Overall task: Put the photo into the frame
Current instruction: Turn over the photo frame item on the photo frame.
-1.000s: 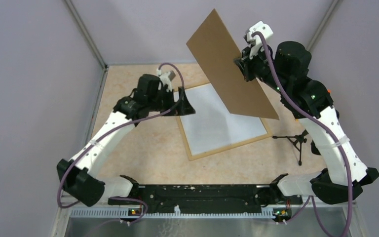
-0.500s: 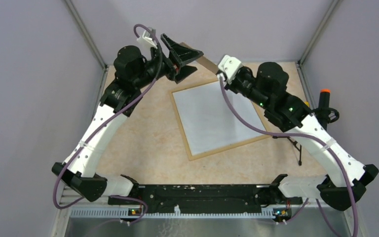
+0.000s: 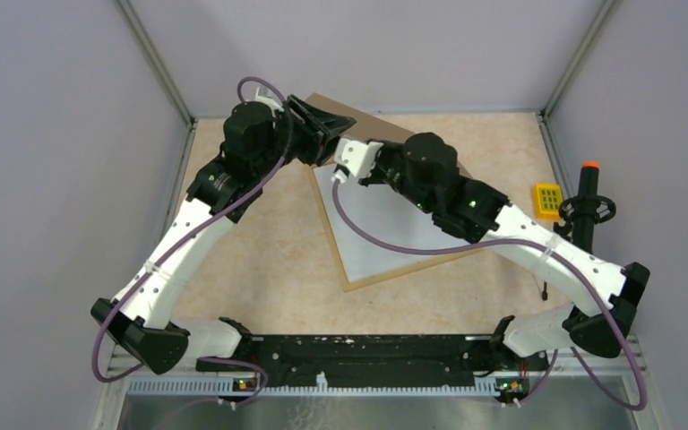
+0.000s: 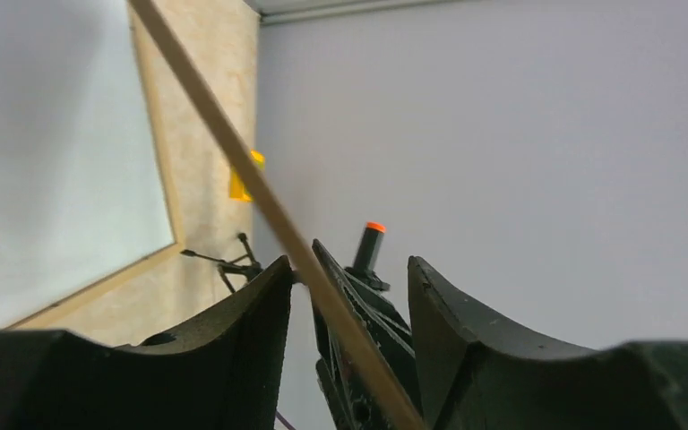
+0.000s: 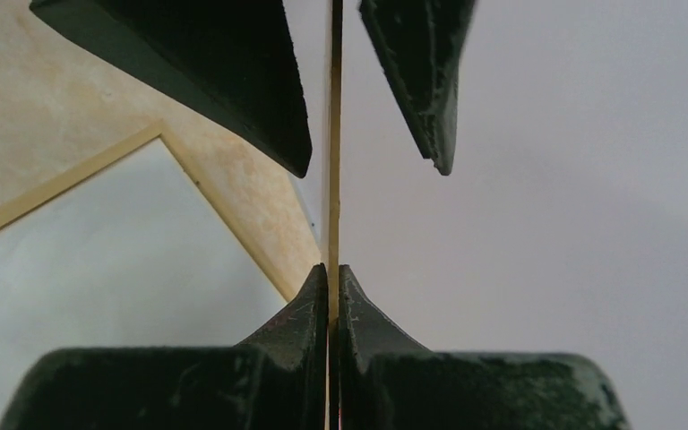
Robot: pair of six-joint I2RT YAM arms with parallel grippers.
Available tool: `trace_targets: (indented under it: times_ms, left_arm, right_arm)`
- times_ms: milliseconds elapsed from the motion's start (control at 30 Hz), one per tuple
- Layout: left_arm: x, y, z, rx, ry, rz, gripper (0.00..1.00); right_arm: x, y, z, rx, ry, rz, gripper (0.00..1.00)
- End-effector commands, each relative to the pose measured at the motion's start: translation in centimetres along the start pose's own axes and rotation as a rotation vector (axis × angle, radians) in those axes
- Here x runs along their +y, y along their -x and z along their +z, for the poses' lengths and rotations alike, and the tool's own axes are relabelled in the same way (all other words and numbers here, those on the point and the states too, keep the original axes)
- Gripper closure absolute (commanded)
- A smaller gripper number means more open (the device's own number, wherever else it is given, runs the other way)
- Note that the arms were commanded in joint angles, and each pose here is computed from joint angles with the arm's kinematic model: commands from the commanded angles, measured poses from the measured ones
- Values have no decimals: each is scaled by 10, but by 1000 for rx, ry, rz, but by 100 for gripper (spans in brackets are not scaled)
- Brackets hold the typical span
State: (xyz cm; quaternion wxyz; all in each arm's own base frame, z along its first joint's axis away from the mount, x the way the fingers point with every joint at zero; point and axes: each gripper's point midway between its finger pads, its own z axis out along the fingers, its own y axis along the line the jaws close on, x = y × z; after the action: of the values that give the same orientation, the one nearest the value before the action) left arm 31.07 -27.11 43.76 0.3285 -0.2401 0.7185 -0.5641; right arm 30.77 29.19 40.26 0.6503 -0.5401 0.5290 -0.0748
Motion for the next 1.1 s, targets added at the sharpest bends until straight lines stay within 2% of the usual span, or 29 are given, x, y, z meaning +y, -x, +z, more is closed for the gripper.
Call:
trace_targets:
  times_ms: [0, 100, 133, 233, 400, 433, 467, 533, 600, 667, 733, 833, 900, 1067]
  left_arm:
    - [12, 13, -9, -86, 69, 44, 45]
    - [22, 14, -9, -87, 121, 56, 51]
    - [25, 14, -9, -84, 137, 59, 58]
    - [31, 11, -10, -70, 167, 72, 68]
    - [42, 9, -12, -47, 207, 132, 96]
    - [45, 8, -11, -40, 214, 155, 100]
    - [48, 8, -11, -30, 215, 178, 100]
    - [49, 10, -11, -21, 192, 239, 100]
    - [57, 14, -12, -24, 152, 296, 100]
    - [59, 24, -14, -37, 91, 376, 100]
    - [67, 37, -12, 5, 36, 477, 100]
    - [89, 46, -12, 113, -36, 482, 100]
    - [95, 42, -18, 211, -148, 479, 100]
    - [140, 54, -14, 316, -122, 475, 100]
  right_arm:
    - [-33, 32, 1, -21, -159, -90, 100]
    - [-24, 35, 6, -17, -155, -118, 100]
    - [-21, 36, 7, -11, -158, -124, 100]
    - [-17, 36, 10, 11, -170, -141, 100]
    - [-18, 34, 10, 45, -221, -149, 98]
    - [-18, 33, 9, 55, -226, -149, 90]
    - [-19, 31, 8, 63, -235, -147, 83]
    - [-19, 27, 3, 77, -245, -136, 75]
    - [-19, 24, -2, 73, -250, -106, 46]
    - [-20, 23, -12, 57, -259, -33, 6]
    - [-15, 22, -26, 58, -199, 72, 1]
    - [-29, 30, -52, 55, -176, 323, 1]
    - [-41, 34, -69, 14, -210, 434, 1]
    - [-65, 36, -101, -74, -311, 647, 1]
